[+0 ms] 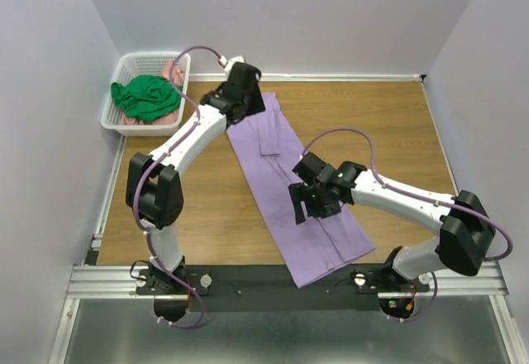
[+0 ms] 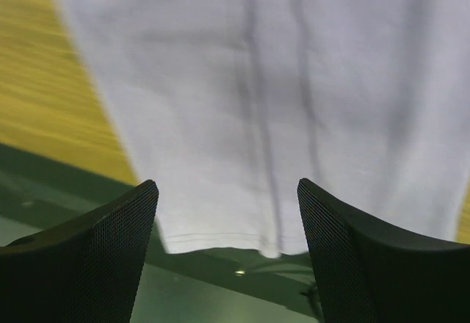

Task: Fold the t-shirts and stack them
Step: Fold the tshirt

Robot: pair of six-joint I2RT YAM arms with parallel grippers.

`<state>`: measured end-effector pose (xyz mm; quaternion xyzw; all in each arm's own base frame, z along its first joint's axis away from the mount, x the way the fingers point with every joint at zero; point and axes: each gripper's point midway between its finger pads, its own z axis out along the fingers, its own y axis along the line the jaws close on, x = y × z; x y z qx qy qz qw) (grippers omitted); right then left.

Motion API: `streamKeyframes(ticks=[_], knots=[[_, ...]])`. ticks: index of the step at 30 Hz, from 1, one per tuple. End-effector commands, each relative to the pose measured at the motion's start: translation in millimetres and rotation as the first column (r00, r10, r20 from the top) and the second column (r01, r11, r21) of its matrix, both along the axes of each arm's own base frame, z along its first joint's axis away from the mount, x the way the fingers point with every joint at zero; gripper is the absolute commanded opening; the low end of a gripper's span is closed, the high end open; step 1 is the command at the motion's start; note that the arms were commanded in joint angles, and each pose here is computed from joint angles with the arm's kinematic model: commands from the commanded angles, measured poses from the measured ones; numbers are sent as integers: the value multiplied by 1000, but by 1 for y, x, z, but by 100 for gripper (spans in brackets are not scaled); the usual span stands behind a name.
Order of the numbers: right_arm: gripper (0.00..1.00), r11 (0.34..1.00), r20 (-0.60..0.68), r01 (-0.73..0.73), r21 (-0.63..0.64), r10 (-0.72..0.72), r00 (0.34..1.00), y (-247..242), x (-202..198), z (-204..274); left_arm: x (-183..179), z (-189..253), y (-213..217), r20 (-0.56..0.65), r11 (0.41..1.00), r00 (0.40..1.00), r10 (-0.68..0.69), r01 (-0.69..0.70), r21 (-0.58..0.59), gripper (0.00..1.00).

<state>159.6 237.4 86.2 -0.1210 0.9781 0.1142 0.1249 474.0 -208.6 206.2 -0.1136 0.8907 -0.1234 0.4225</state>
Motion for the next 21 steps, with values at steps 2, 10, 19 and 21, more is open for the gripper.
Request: streamKeyframes(ticks=[2,10,19,21], knots=[[85,987,-11,45,-154,-47,999,-41,-7,-24,-37,-78,-34,-171,999,985,40,-41,-3,62],[87,985,-27,15,-170,-20,999,-42,-4,-48,-22,-109,-60,-207,999,978,40,-43,-12,62],[86,990,-111,-17,-141,1,994,-29,-10,-76,7,-163,-60,-273,997,960,56,-38,70,62],[86,994,-138,-32,-109,17,990,-21,-13,-76,10,-177,-56,-298,997,953,51,-32,69,62]])
